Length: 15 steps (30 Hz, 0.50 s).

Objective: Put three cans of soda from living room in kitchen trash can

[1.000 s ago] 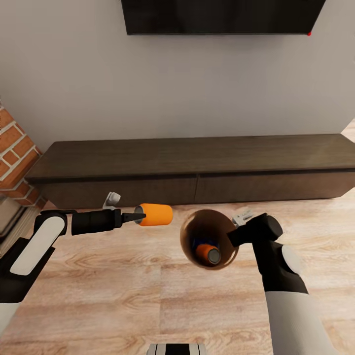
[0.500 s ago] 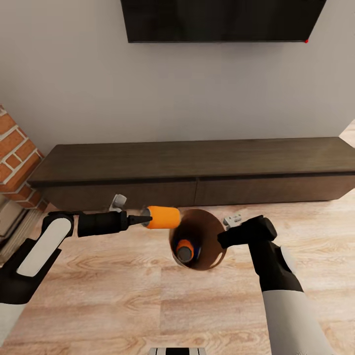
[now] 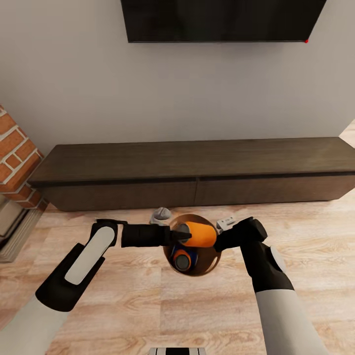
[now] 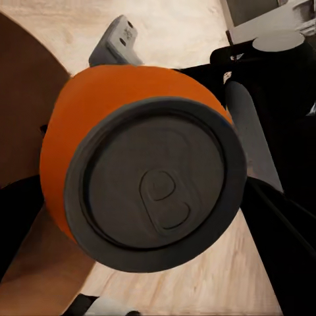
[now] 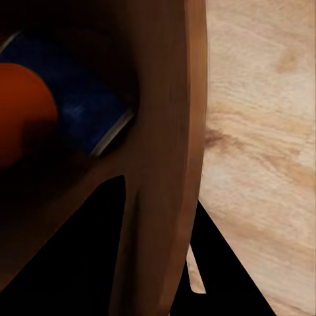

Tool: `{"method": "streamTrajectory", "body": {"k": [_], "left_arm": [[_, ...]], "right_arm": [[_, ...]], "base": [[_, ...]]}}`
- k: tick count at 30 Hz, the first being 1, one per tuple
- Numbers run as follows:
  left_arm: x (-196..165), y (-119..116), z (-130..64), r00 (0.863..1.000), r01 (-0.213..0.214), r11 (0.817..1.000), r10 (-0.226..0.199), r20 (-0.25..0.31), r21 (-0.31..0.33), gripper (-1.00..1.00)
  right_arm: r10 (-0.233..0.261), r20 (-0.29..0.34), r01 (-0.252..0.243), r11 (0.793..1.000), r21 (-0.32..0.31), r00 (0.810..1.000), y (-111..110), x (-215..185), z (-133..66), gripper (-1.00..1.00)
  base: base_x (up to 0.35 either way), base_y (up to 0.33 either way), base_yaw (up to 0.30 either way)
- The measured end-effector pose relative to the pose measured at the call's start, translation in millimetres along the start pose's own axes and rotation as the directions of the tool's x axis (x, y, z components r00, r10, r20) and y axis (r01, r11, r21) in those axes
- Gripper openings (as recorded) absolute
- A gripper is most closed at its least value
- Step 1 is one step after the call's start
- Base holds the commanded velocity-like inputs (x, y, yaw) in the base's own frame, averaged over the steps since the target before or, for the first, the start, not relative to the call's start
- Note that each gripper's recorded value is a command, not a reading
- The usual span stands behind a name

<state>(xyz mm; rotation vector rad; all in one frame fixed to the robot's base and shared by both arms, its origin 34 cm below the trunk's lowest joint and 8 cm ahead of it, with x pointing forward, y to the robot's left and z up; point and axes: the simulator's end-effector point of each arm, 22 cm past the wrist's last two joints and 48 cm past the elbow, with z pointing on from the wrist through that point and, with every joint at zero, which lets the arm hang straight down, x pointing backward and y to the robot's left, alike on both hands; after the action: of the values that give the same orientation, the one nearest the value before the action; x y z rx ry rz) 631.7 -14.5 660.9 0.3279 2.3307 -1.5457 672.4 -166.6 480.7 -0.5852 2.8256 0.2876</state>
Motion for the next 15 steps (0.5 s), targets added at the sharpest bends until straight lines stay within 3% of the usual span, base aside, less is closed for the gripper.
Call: {"method": "streamTrajectory", "body": {"k": [15], "left_arm": [[6,21,6.5,1.000,-0.006,0.994,0.005,-0.017,-0.112,-1.00]], "right_arm": [[-0.014,-0.014,0.014,1.000,0.023,1.000,-3,2,0.7,-1.00]], "base": [[0.000,0.000,0.000]]}}
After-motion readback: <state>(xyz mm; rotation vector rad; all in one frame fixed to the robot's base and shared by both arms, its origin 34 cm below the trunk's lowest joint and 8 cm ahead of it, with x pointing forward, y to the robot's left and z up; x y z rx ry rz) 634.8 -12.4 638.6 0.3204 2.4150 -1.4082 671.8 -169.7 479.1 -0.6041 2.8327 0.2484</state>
